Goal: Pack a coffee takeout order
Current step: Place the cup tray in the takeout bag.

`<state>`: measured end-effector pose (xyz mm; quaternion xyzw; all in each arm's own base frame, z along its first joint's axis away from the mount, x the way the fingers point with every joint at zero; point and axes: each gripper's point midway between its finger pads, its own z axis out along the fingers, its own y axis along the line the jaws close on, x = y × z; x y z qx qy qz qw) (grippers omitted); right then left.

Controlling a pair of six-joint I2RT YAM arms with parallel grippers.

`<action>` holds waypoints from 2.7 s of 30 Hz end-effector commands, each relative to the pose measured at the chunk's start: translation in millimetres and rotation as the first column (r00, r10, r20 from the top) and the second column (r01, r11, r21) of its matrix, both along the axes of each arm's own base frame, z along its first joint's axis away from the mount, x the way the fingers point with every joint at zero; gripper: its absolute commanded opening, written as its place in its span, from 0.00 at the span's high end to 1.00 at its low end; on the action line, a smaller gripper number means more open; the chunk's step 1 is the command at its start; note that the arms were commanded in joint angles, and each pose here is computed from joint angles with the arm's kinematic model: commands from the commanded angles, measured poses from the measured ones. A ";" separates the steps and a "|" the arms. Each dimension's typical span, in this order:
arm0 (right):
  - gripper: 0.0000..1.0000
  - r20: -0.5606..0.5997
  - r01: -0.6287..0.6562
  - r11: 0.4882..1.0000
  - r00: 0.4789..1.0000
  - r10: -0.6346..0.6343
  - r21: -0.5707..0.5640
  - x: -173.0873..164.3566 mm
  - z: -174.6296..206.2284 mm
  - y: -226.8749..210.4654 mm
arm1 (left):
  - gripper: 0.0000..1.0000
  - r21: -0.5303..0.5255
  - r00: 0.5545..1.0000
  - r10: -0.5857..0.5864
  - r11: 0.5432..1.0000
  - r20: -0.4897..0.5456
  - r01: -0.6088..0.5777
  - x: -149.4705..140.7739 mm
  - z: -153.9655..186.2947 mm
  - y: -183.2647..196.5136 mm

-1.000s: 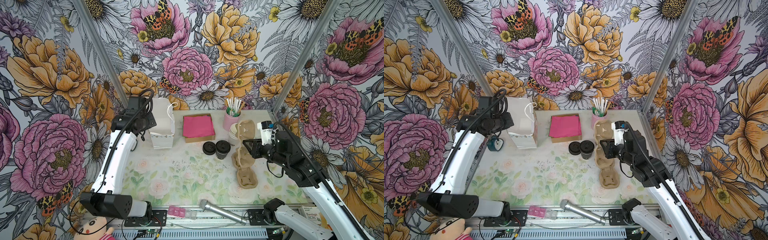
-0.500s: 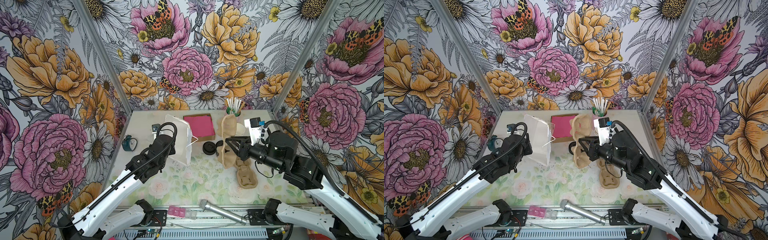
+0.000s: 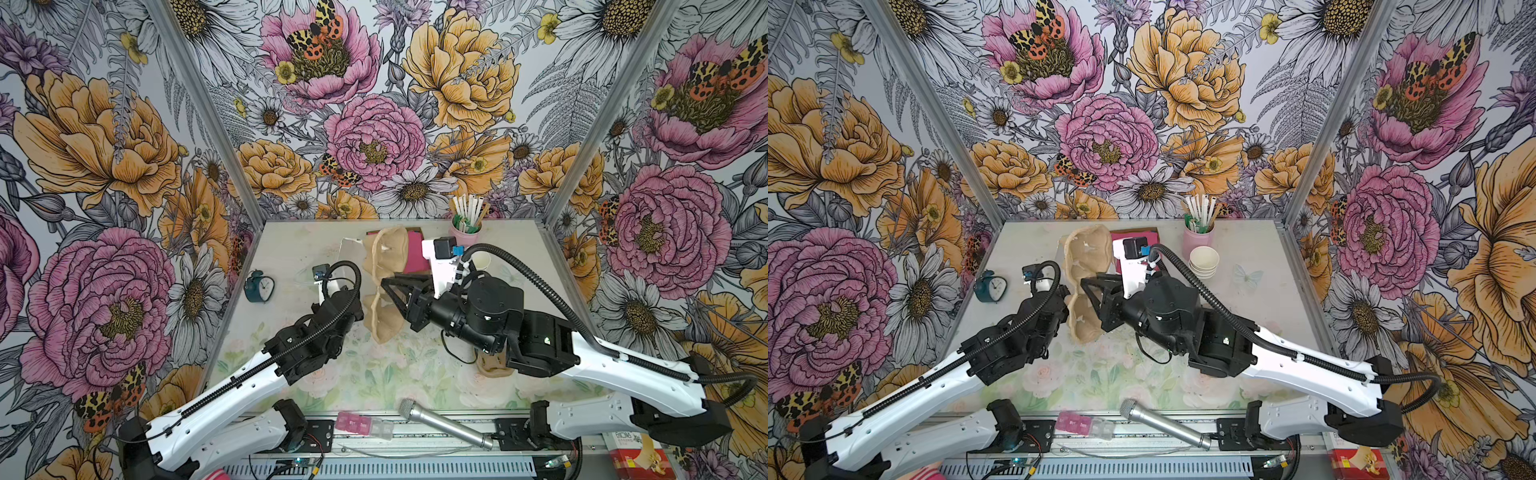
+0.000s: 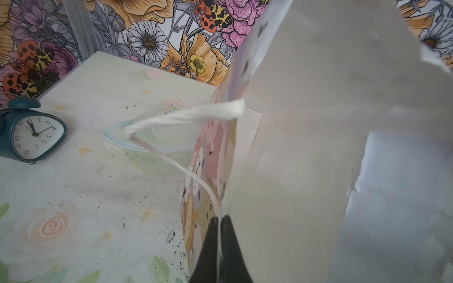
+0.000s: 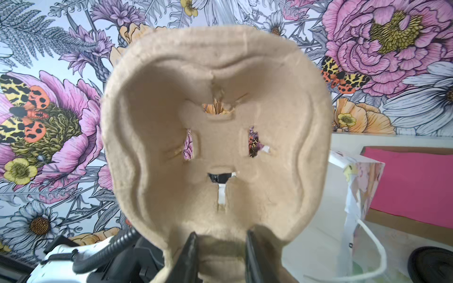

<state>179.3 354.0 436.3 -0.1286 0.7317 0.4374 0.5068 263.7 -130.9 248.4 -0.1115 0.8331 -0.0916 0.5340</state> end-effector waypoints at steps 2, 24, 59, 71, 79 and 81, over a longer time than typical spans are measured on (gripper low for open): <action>0.89 -0.023 0.163 0.981 0.987 -0.162 0.108 29.3 5.3 -14.2 | 1.00 -0.107 0.999 0.004 0.994 0.054 0.002 -1.3 8.1 -4.3; 0.91 -0.030 0.197 0.979 0.980 -0.196 0.048 81.6 -30.1 12.1 | 1.00 -0.174 0.997 -0.042 0.983 0.057 0.051 -5.0 -6.4 -15.1; 0.92 -0.055 0.160 0.874 0.977 -0.208 -0.459 49.4 -180.7 15.1 | 1.00 -0.188 0.995 -0.088 0.978 0.038 0.093 -5.8 -13.3 -33.3; 0.92 -0.157 0.146 0.815 0.948 -0.277 -0.561 71.9 -217.4 -2.6 | 1.00 -0.178 0.987 -0.156 0.971 0.032 0.159 -11.4 -11.2 -50.0; 0.93 -0.199 0.134 0.827 0.938 -0.284 -0.546 75.3 -218.1 2.9 | 1.00 -0.174 0.982 -0.191 0.966 0.009 0.189 -14.2 -17.0 -64.3; 0.93 -0.191 0.162 0.822 0.931 -0.310 -0.546 81.3 -217.4 0.5 | 1.00 -0.175 0.981 -0.195 0.966 0.007 0.193 -15.6 -17.9 -67.4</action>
